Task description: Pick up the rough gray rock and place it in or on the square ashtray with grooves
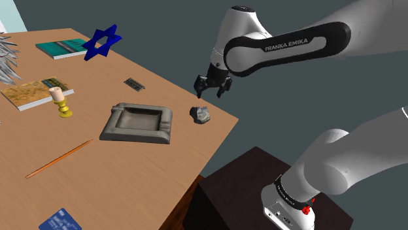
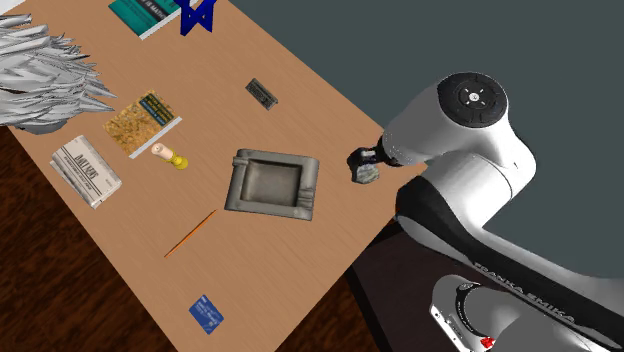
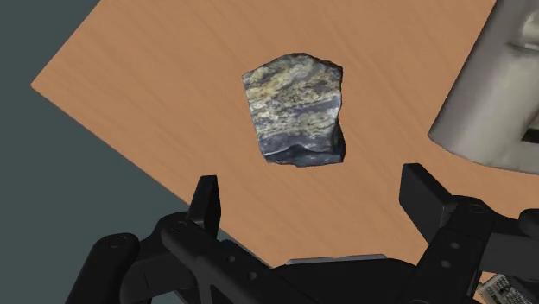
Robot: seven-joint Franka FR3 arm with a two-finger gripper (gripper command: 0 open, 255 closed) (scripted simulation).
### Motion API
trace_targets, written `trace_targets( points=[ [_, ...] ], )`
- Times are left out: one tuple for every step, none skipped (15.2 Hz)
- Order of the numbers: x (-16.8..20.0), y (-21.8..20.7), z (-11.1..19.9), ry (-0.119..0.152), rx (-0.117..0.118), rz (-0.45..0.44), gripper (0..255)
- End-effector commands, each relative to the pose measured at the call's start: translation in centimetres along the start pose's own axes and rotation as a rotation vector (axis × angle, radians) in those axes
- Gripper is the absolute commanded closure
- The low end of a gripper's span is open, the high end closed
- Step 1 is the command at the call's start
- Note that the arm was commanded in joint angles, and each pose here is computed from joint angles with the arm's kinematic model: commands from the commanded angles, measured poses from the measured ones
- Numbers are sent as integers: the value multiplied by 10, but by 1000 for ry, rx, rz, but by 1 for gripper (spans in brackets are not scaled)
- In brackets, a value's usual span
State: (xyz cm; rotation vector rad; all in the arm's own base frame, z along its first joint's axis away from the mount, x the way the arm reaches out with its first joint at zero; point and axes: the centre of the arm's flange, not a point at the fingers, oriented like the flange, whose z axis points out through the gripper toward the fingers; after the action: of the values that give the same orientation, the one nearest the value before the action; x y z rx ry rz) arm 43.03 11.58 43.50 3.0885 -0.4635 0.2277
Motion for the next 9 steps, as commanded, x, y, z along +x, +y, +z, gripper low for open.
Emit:
trace_targets(
  points=[
    [-9, -20, 24, 85, -78, -63, 0],
    [-14, -29, 38, 123, -118, -91, 0],
    [-19, -37, 53, 161, -158, -119, 0],
    [-20, -39, 57, 173, -170, -128, 0],
    [-19, -38, 62, 172, -170, -128, 0],
    [-18, -37, 67, 172, -170, -128, 0],
    [-17, -36, 73, 172, -170, -128, 0],
    [-16, -36, 78, 172, -170, -128, 0],
    [-15, -35, 83, 172, -170, -128, 0]
  ],
)
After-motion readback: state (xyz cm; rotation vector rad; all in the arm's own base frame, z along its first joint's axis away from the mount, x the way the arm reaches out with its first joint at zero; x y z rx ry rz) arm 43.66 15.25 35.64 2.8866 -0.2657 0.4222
